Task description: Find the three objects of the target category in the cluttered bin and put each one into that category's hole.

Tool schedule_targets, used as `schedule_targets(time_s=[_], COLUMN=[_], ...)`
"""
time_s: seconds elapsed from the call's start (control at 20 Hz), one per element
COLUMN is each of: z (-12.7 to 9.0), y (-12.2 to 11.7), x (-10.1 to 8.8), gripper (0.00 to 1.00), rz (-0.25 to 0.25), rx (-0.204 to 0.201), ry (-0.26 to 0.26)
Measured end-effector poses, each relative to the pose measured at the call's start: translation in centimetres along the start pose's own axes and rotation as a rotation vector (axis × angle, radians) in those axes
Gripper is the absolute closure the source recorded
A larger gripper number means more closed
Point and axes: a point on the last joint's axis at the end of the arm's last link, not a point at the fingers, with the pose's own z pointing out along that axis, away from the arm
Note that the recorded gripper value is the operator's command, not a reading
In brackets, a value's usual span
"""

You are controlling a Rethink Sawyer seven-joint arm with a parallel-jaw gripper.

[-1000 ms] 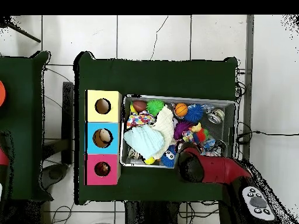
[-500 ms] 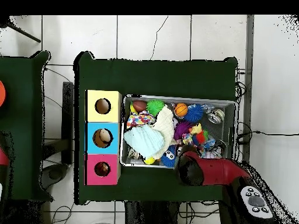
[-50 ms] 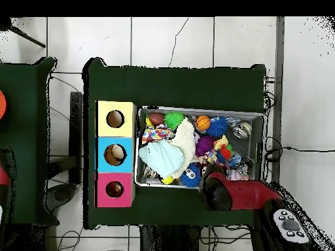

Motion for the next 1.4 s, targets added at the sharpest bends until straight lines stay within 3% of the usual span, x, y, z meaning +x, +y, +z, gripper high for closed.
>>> schedule_targets(time_s=[0.35, 0.55, 0.9, 1.4], z=[0.3, 0.5, 0.9, 2.2], y=[-1.0, -2.3, -4.2, -4.5], x=[-0.4, -0.4, 0.5, 1.7], gripper=[1.0, 1.0, 1.0, 1.0], rz=[0.007, 0.036, 0.085, 0.053], rx=[0.001, 0.0, -0.007, -0.016], ry=[-0.012, -0.015, 0.039, 0.078])
